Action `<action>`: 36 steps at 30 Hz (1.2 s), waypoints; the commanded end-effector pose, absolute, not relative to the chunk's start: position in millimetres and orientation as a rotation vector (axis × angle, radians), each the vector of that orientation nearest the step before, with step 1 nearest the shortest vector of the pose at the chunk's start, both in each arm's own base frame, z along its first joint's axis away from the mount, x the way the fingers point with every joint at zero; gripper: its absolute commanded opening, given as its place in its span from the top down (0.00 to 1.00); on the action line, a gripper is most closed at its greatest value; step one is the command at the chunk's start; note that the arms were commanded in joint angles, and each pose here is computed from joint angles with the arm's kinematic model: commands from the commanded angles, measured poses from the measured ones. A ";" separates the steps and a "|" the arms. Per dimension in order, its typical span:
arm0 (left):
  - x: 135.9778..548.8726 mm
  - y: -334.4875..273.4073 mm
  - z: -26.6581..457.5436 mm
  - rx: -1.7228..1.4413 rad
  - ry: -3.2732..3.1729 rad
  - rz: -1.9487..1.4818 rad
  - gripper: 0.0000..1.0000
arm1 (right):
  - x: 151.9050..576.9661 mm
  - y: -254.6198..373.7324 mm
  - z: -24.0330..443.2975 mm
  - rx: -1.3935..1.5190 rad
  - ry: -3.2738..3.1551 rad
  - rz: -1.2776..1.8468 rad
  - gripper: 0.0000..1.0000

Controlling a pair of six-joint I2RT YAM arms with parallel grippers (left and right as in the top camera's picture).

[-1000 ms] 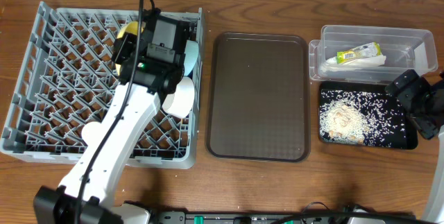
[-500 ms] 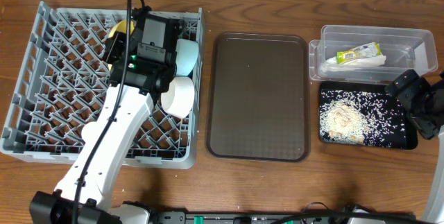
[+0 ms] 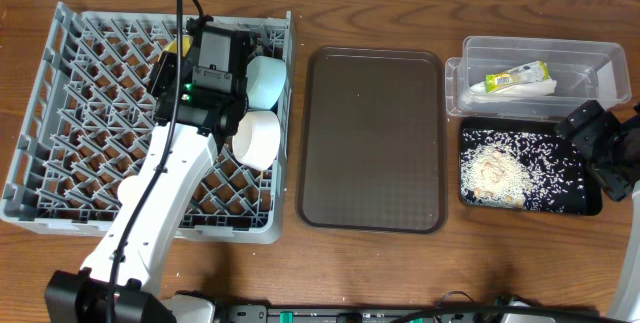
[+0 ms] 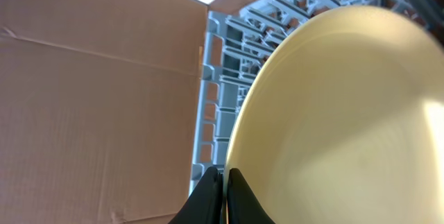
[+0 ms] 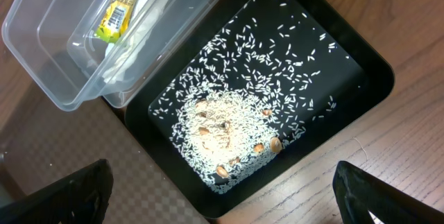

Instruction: Sort waste into correct bins and load items into the dishwasher

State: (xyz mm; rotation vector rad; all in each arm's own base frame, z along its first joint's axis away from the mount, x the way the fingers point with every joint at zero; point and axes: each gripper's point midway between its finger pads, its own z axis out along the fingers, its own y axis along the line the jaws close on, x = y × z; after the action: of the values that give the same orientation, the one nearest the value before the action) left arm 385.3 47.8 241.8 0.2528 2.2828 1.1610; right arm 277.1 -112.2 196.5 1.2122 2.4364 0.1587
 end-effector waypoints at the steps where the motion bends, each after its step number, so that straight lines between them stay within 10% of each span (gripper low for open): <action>1: 387.1 48.5 233.9 0.266 2.297 1.158 0.92 | 276.0 -113.7 201.0 1.207 2.422 0.156 0.01; 8: 387.2 47.8 233.2 0.269 2.299 1.152 0.92 | 276.0 -113.7 201.0 1.207 2.422 0.156 0.01; 15: 389.9 33.4 230.5 0.261 2.292 1.082 0.46 | 276.0 -113.7 201.0 1.207 2.422 0.157 0.01; 23: 389.2 2.6 243.1 0.173 2.228 0.942 0.24 | 276.0 -113.7 201.0 1.207 2.422 0.156 0.01; 36: 304.0 -23.7 320.5 -0.139 2.151 0.210 0.14 | 276.0 -113.7 201.0 1.207 2.422 0.157 0.01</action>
State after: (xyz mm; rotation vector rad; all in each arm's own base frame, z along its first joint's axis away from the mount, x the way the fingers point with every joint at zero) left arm 321.3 -11.6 294.0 -0.0240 2.2105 0.4557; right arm 277.0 -112.3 196.4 1.2123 2.4364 0.1582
